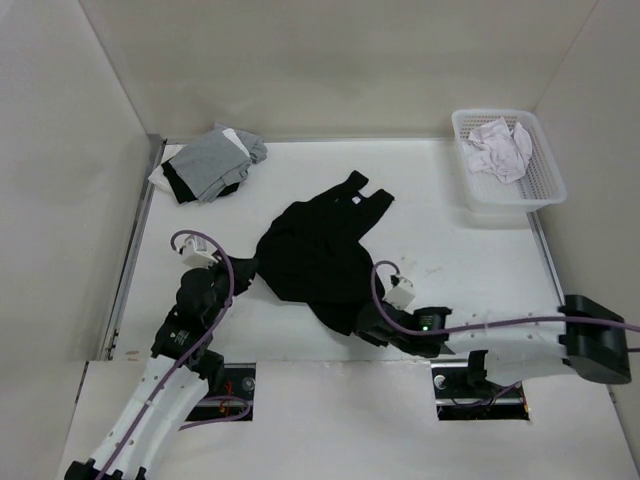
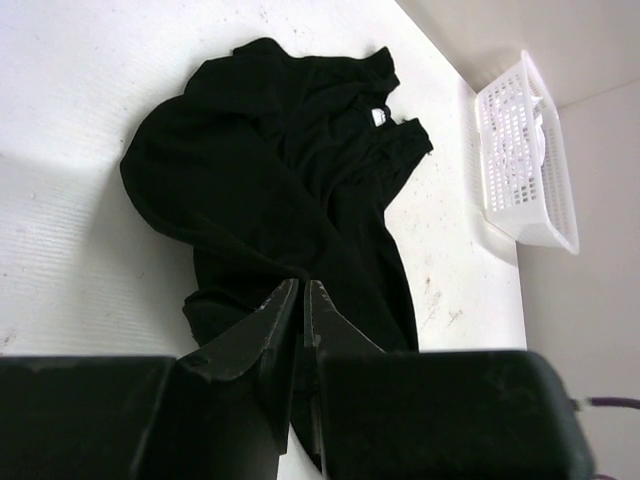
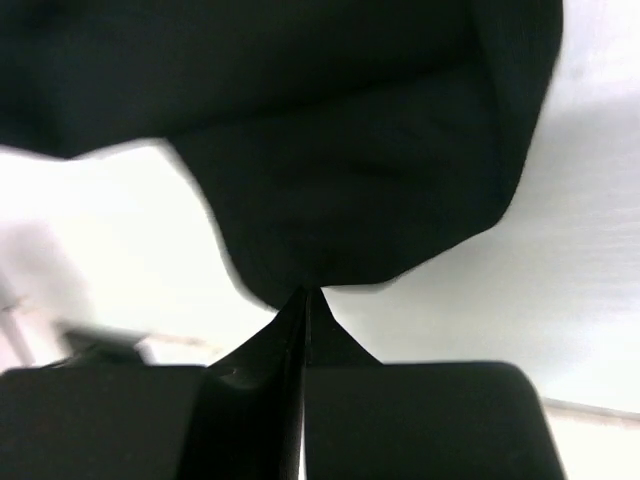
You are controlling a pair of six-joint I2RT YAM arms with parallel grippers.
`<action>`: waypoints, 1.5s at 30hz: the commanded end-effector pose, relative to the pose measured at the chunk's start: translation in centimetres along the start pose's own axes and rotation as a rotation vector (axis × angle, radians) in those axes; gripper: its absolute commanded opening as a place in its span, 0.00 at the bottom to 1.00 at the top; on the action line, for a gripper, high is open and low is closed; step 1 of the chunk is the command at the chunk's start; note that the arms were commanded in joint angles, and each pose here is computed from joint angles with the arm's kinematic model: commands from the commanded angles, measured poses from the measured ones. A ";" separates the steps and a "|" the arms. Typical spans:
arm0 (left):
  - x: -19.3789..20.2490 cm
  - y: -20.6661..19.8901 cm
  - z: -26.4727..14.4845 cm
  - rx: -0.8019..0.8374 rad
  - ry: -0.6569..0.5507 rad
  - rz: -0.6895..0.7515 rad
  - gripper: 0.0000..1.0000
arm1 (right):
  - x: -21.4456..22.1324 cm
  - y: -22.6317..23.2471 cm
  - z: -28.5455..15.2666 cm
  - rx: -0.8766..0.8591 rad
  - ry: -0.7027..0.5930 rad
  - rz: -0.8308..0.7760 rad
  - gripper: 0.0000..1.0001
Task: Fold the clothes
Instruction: Flatten the tank top out
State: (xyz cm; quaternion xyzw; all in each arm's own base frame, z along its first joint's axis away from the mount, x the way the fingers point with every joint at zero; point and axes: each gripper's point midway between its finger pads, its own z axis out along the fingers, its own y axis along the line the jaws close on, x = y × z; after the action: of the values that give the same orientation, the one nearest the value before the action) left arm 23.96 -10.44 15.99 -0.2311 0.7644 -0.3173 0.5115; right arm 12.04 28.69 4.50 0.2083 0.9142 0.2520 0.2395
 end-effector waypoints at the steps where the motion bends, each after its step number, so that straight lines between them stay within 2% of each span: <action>1: -3.3 -3.3 -0.9 0.086 -0.081 -0.003 0.05 | -5.0 2.6 -4.3 -0.111 -0.161 -0.069 0.00; 7: -9.9 -9.6 -5.1 0.216 -0.237 -0.024 0.04 | -14.0 5.8 -17.0 -0.289 -0.400 -0.161 0.00; 14: -20.9 -18.6 -14.3 0.392 -0.542 -0.054 0.03 | -25.0 10.5 -33.9 -0.497 -0.721 -0.215 0.00; 18: -26.5 -22.4 -19.5 0.466 -0.724 -0.072 0.03 | -28.7 14.6 -41.4 -0.629 -0.848 -0.243 0.00; 21: -29.5 -23.8 -20.2 0.449 -0.823 -0.060 0.03 | -29.6 17.7 -44.7 -0.705 -0.900 -0.287 0.00; 23: -30.1 -24.1 -17.4 0.423 -0.808 -0.059 0.03 | -29.3 19.8 -44.7 -0.708 -0.924 -0.338 0.00; 25: -29.5 -24.0 -12.3 0.368 -0.726 -0.035 0.03 | -30.3 21.1 -43.5 -0.647 -0.992 -0.374 0.00; 27: -28.8 -22.8 -6.7 0.288 -0.647 -0.024 0.03 | -30.8 22.3 -41.1 -0.621 -0.999 -0.405 0.00; 32: -27.9 -18.9 5.4 0.154 -0.482 -0.019 0.03 | -35.6 24.3 -31.1 -0.575 -0.907 -0.405 0.00; 35: -28.4 -18.9 10.5 0.156 -0.409 -0.039 0.03 | -40.3 25.8 -26.6 -0.585 -0.866 -0.388 0.00; 39: -30.6 -21.0 13.7 0.212 -0.372 -0.049 0.03 | -44.4 28.3 -25.9 -0.611 -0.866 -0.371 0.00; 45: -35.8 -24.9 11.2 0.323 -0.444 -0.051 0.03 | -47.4 30.6 -31.1 -0.684 -0.949 -0.355 0.00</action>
State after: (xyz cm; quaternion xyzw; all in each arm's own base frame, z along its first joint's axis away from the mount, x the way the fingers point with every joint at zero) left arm 52.35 -6.86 40.70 -0.2841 0.6689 -0.3290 0.6031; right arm 46.60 19.25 49.13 0.0749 0.7048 0.2993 0.6388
